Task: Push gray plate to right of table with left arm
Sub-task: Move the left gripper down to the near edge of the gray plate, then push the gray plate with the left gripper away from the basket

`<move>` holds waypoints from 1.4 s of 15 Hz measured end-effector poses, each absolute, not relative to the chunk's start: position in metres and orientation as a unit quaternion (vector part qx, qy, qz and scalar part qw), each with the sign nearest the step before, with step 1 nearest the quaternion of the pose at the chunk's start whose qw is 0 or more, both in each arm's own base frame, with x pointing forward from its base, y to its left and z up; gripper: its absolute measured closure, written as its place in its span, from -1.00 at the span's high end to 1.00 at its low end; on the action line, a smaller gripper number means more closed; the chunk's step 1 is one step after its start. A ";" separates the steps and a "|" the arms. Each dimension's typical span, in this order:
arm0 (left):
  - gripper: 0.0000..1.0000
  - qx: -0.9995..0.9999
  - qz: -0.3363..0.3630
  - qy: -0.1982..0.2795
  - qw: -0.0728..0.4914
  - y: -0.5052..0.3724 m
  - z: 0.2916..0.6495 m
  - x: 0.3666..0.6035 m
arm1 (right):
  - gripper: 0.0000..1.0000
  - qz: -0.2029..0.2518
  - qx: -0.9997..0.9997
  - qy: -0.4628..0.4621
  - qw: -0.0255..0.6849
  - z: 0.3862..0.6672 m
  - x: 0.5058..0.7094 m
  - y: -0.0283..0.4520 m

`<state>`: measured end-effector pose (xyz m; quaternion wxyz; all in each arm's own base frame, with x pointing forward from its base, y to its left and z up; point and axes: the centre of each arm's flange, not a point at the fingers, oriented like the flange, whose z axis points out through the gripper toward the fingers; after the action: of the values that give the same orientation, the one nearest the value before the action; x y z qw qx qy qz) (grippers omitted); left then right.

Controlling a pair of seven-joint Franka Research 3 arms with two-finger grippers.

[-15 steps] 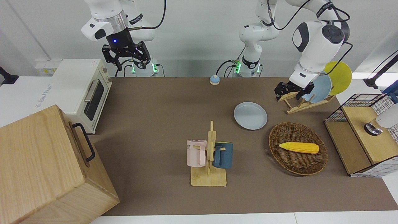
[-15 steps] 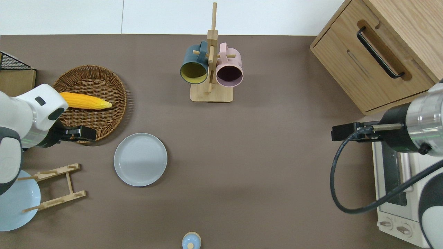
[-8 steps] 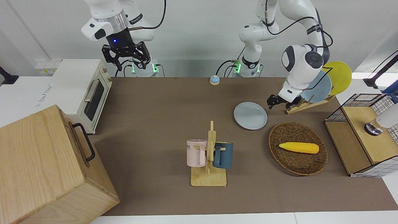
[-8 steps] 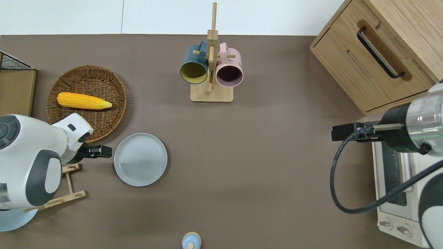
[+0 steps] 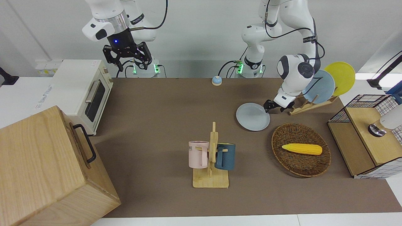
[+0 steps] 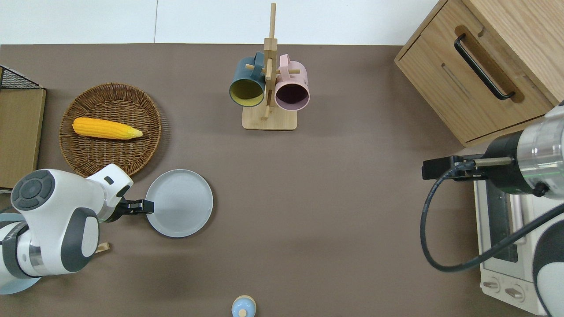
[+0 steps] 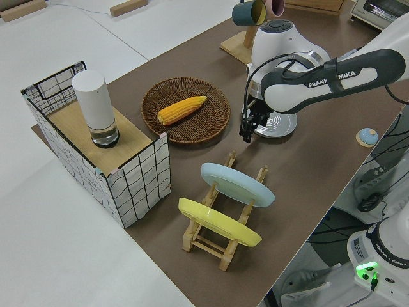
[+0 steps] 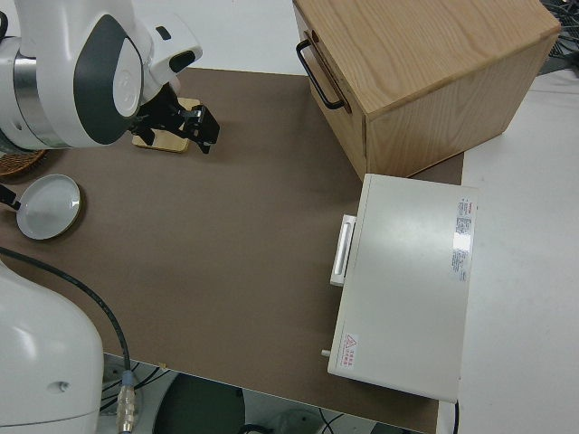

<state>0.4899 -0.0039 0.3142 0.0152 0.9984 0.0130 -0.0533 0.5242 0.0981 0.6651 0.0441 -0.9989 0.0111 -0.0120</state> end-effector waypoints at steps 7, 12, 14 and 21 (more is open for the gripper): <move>0.30 0.994 -0.055 0.086 0.042 -0.017 0.300 0.485 | 0.99 -0.012 -0.999 0.011 0.044 0.665 0.524 0.098; -0.82 0.993 -0.054 0.093 0.042 -0.025 0.299 0.484 | 0.99 -0.012 -0.999 0.011 0.044 0.665 0.524 0.098; -0.92 0.993 -0.049 0.096 0.046 -0.025 0.304 0.485 | 0.99 -0.012 -0.999 0.011 0.044 0.665 0.524 0.098; -0.94 0.993 -0.048 0.093 0.046 -0.029 0.304 0.485 | 0.99 -0.012 -0.999 0.011 0.044 0.665 0.524 0.098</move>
<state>0.4845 -0.0294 0.3037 0.0457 0.9935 0.0928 -0.0483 0.5242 0.0981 0.6651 0.0441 -0.9989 0.0111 -0.0120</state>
